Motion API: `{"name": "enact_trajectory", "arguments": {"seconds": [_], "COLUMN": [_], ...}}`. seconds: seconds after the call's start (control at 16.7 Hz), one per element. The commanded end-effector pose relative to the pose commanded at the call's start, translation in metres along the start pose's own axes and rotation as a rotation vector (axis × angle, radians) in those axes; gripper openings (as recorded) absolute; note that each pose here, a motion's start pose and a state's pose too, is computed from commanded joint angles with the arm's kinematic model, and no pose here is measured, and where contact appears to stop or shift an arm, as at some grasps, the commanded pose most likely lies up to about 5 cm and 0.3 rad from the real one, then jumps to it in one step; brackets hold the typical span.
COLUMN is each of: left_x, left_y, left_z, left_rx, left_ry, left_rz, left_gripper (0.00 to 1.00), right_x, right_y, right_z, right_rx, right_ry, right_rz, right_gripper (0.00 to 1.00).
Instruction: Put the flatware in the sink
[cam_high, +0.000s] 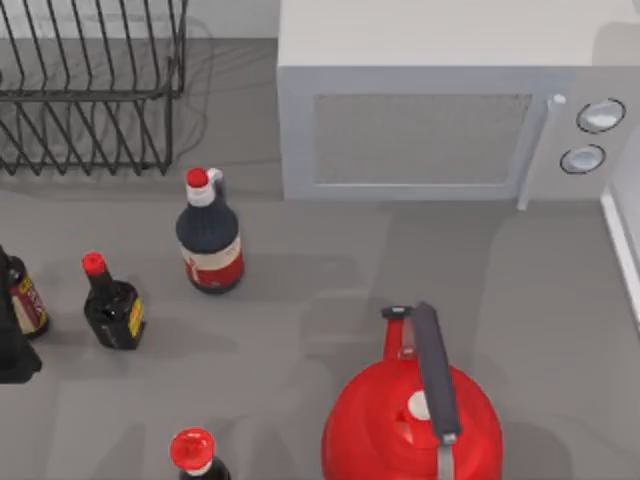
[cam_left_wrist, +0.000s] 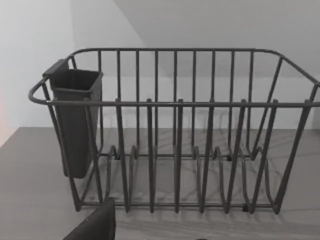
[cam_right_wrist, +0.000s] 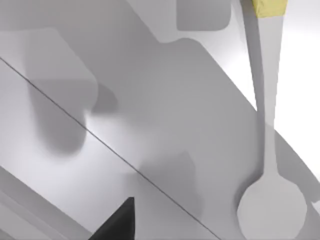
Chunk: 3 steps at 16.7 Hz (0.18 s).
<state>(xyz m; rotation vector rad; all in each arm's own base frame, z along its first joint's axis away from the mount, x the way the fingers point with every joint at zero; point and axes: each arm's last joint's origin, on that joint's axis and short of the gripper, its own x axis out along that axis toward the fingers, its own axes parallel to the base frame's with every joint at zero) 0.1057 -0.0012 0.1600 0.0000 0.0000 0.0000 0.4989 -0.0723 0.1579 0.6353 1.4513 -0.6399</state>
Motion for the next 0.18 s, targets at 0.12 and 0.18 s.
{"name": "enact_trajectory", "arguments": {"seconds": [0.12,0.18], "left_x": [0.0000,0.0000], "left_y": [0.0000,0.0000], "left_z": [0.0000,0.0000], "left_rx": [0.000,0.000], "left_ry": [0.000,0.000], "left_rz": [0.000,0.000], "left_gripper": [1.00,1.00], "right_x": [0.0000,0.0000], "right_y": [0.0000,0.0000], "right_z": [0.0000,0.0000], "right_rx": [0.000,0.000], "right_ry": [0.000,0.000], "right_rz": [0.000,0.000], "right_gripper": [1.00,1.00]}}
